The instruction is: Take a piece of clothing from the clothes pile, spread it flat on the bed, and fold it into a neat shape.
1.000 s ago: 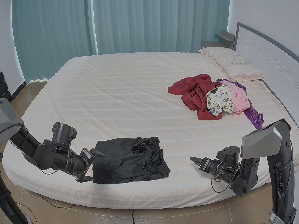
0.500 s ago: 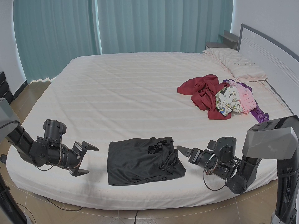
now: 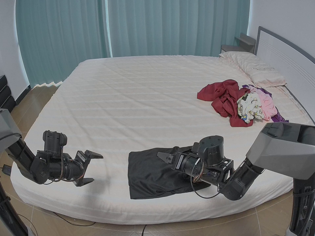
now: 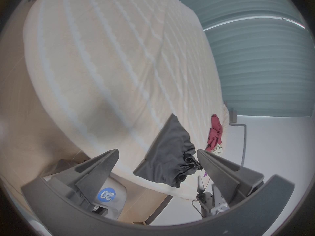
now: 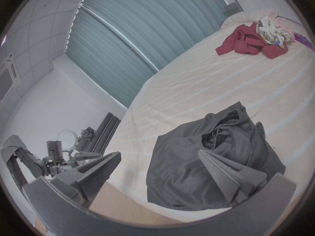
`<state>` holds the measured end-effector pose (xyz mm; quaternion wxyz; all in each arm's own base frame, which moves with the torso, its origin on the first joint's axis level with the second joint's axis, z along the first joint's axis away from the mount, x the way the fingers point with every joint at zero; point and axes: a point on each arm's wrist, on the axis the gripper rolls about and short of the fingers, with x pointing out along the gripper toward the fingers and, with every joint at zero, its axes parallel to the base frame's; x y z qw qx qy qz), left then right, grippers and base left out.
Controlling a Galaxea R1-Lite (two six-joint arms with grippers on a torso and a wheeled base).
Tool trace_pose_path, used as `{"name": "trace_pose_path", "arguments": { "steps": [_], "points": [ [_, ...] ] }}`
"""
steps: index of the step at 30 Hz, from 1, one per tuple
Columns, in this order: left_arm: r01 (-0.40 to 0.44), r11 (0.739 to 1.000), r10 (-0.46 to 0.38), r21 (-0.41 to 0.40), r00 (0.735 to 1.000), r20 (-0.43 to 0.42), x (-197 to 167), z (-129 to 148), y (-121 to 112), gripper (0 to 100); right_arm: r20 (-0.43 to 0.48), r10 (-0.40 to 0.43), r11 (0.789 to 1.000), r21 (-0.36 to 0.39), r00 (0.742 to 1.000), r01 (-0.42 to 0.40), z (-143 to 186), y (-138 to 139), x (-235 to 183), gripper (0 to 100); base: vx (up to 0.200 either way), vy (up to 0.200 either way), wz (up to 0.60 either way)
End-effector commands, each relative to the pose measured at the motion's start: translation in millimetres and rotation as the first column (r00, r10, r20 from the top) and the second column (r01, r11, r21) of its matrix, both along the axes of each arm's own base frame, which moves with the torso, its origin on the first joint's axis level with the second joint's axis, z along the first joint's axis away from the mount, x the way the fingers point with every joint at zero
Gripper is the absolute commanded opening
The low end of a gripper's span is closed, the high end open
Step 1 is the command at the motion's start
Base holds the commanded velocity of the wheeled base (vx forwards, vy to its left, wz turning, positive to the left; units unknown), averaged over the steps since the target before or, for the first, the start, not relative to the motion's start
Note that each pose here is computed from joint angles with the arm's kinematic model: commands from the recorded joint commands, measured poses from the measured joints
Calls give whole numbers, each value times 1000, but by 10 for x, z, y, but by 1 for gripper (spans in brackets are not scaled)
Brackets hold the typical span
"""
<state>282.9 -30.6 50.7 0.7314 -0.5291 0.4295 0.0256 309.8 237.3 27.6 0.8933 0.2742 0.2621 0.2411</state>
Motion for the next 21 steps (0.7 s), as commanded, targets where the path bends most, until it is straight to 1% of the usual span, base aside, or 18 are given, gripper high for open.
{"name": "trace_pose_path", "arguments": {
  "steps": [1,4,7,8,13,15,21],
  "points": [
    [-1,1000,1,3,1000,4,-96,-70,5,100,-27,-21,999,-41,999,20,-207,132,104,100,200,0,0],
    [-2,1000,2,4,1000,10,-100,-75,2,100,-24,-42,998,-45,999,41,-213,120,135,100,200,0,0],
    [0,1000,-1,8,1000,7,-105,-87,-1,100,-48,-39,997,-66,998,36,-243,95,83,100,0,0,0],
    [2,1000,-2,6,1000,7,-105,-87,-2,100,-72,-32,996,-88,997,26,-283,99,39,100,0,0,0],
    [0,1000,-1,8,1000,6,-104,-91,-1,100,-107,-26,993,-117,994,13,-326,113,-3,100,0,0,0],
    [0,1000,-1,8,1000,7,-97,-90,-2,100,-140,-20,989,-145,990,-1,-351,103,-73,100,0,0,0],
    [-2,1000,2,8,1000,2,-78,-110,-3,100,-169,-4,983,-184,986,-28,-452,119,-146,100,0,0,0]
  ]
}}
